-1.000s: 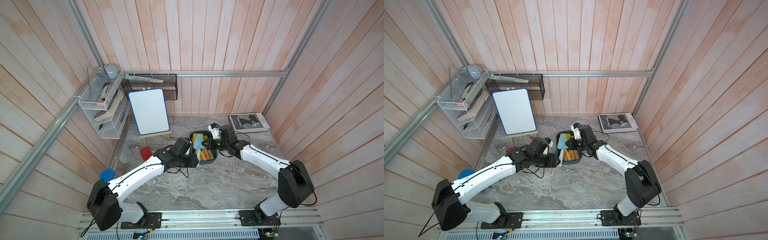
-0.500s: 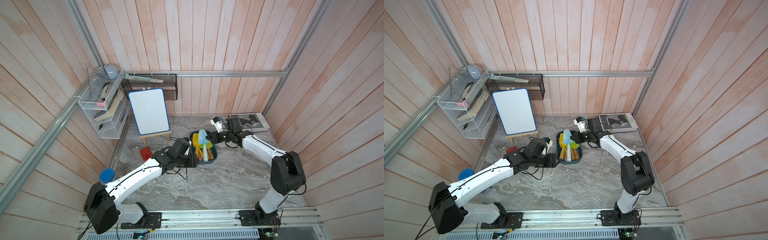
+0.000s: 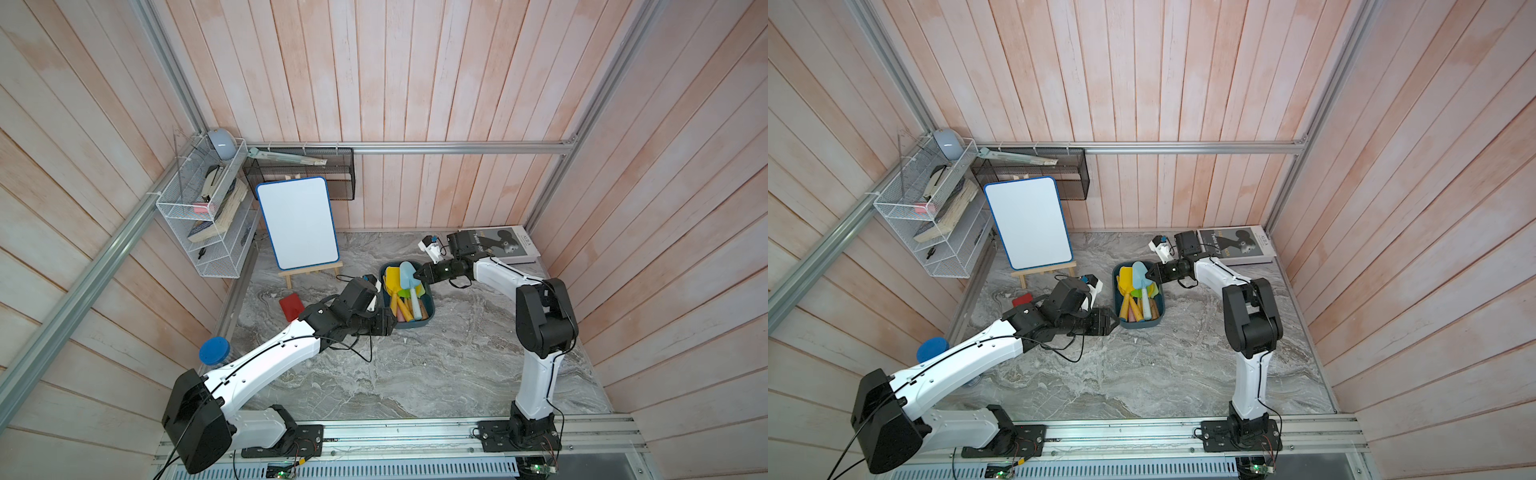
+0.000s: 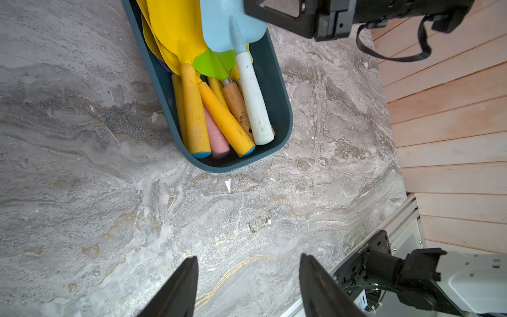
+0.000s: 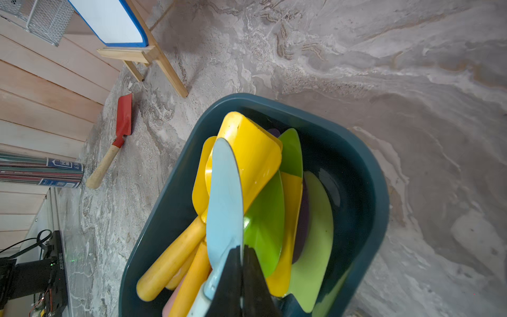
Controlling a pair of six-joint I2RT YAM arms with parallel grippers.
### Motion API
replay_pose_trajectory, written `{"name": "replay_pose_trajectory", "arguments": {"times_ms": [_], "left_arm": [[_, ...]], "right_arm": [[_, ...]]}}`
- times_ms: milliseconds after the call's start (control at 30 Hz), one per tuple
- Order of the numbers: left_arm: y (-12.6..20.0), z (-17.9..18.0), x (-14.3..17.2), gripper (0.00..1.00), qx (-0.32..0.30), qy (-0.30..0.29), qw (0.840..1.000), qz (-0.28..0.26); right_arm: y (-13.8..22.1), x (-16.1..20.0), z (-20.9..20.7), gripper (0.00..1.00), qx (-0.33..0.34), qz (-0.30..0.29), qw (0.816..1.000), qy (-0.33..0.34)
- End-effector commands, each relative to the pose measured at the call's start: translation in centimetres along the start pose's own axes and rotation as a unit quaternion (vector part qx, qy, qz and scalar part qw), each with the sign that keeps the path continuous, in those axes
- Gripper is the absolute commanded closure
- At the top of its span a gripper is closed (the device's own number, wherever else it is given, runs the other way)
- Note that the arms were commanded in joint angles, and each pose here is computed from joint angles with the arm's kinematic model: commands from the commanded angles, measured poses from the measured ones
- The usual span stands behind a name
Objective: Put the shovel into the storage box
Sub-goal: Place the shovel in the storage box.
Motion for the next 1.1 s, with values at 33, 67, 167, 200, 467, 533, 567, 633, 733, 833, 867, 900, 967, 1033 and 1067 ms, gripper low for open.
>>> {"name": "replay_pose_trajectory", "arguments": {"times_ms": [33,67,167,200,467,533,567,633,733,833,867,900,967,1033,1067], "left_arm": [[0.5,0.0,-0.4,0.37,-0.005,-0.012,1.000,-0.019],[0.5,0.0,-0.5,0.37,-0.005,-0.013,1.000,-0.019],[0.4,0.0,-0.5,0.37,-0.005,-0.012,1.000,-0.018],[0.3,0.0,-0.5,0.37,-0.005,-0.012,1.000,-0.017],[0.0,0.0,-0.4,0.36,-0.006,-0.014,1.000,-0.012],[-0.1,0.1,-0.3,0.37,-0.005,-0.014,1.000,-0.011],[-0.1,0.1,-0.2,0.36,-0.006,-0.013,1.000,-0.010],[-0.1,0.2,-0.1,0.37,-0.007,-0.014,1.000,-0.008],[-0.2,0.3,0.0,0.37,-0.009,-0.014,1.000,-0.007],[-0.3,0.3,0.0,0.37,-0.010,-0.013,1.000,-0.005],[-0.3,0.4,0.0,0.37,-0.011,-0.012,1.000,-0.005],[-0.3,0.4,0.0,0.37,-0.012,-0.012,1.000,-0.004],[-0.3,0.5,0.1,0.36,-0.015,-0.011,1.000,-0.003],[-0.3,0.6,0.1,0.36,-0.018,-0.009,1.000,-0.003],[-0.3,0.7,0.1,0.36,-0.022,-0.007,1.000,-0.002]], "right_arm": [[-0.5,-0.5,0.4,1.00,-0.020,-0.007,1.000,0.001],[-0.7,-0.4,0.4,1.00,-0.021,-0.007,1.000,0.000],[-1.1,0.0,0.6,1.00,-0.024,-0.004,1.000,-0.003],[-1.3,0.1,0.7,1.00,-0.024,-0.003,1.000,-0.002],[-2.9,1.0,0.9,1.00,-0.010,0.010,1.000,-0.007],[-3.2,1.3,0.7,1.00,-0.006,0.014,1.000,-0.012],[-3.3,1.5,0.5,1.00,-0.003,0.015,1.000,-0.014],[-3.5,1.8,0.2,1.00,0.004,0.016,1.000,-0.018],[-3.6,2.3,-0.1,1.00,0.011,0.015,1.000,-0.025],[-3.6,2.5,-0.4,1.00,0.020,0.014,0.999,-0.028],[-3.5,2.6,-0.4,1.00,0.021,0.014,0.999,-0.029],[-3.6,2.7,-0.4,1.00,0.023,0.015,0.999,-0.030],[-3.5,2.7,-0.6,1.00,0.028,0.014,0.999,-0.032],[-3.6,2.8,-0.7,1.00,0.032,0.015,0.999,-0.034],[-3.6,2.9,-0.8,1.00,0.034,0.016,0.999,-0.036]]}}
Point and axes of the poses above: each gripper's point midway between its finger pads, its own y axis back along the fingers, its own z axis along the line the jaws close on, x = y × z, the point moved 4 cm from there along y, back along the fingers, and after that the axes turned 6 degrees about -y, right-handed, at the moved point
